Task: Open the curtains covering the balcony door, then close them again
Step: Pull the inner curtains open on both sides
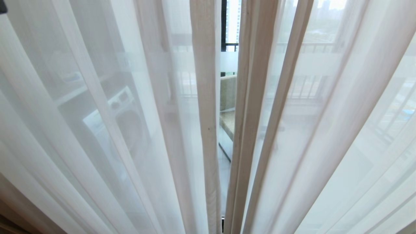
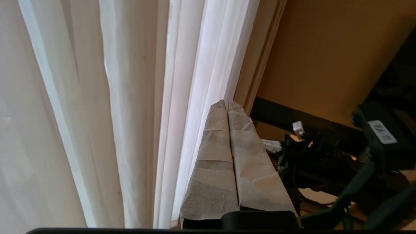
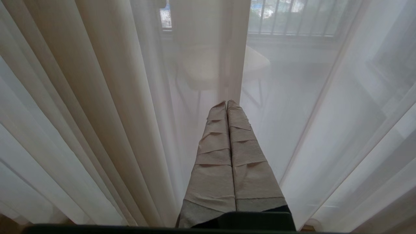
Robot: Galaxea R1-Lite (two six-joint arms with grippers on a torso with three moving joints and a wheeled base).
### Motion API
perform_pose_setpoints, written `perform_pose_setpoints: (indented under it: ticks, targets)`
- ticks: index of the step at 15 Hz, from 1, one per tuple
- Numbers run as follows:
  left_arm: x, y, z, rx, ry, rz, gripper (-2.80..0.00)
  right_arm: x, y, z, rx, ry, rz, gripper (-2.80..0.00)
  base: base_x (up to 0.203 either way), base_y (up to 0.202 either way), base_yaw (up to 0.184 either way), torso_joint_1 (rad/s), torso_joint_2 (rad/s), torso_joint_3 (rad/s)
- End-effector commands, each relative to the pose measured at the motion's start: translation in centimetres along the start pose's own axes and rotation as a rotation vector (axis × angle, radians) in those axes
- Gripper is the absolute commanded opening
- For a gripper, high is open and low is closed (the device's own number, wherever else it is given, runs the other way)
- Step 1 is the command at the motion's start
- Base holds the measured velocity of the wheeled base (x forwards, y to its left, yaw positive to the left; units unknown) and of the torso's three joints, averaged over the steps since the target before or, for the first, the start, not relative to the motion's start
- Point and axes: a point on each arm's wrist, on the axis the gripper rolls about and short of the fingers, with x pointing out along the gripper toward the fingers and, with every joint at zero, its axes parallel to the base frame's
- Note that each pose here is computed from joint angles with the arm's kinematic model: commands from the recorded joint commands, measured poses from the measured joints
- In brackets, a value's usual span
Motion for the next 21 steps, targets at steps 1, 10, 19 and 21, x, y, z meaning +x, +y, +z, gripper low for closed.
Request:
perform_pose_setpoints:
  ticks: [1,10,19,21]
  targets:
    - [2.5,1.9,-0.4,-0.032,0.032,0.057,-2.8,0.0,0.0,0.0,0.0,0.0,0.001,-2.8,0.0,0.0,0.0,0.0,0.0,0.0]
    - [6.1,-1.4,-1.6,0.028,0.056,0.371,0.0,0.0,0.0,0.0,0.0,0.0,0.001,-2.8,0.0,0.0,0.0,0.0,0.0,0.0]
    - [9.5,-1.4,-3.5,0.06,0.094,0.549,0.0,0.0,0.0,0.0,0.0,0.0,0.001,-2.8,0.0,0.0,0.0,0.0,0.0,0.0]
    - [10.3,-0.8,-3.9,0.114,0.113,0.63,0.0,0.0,0.0,0.0,0.0,0.0,0.001,-2.8,0.0,0.0,0.0,0.0,0.0,0.0]
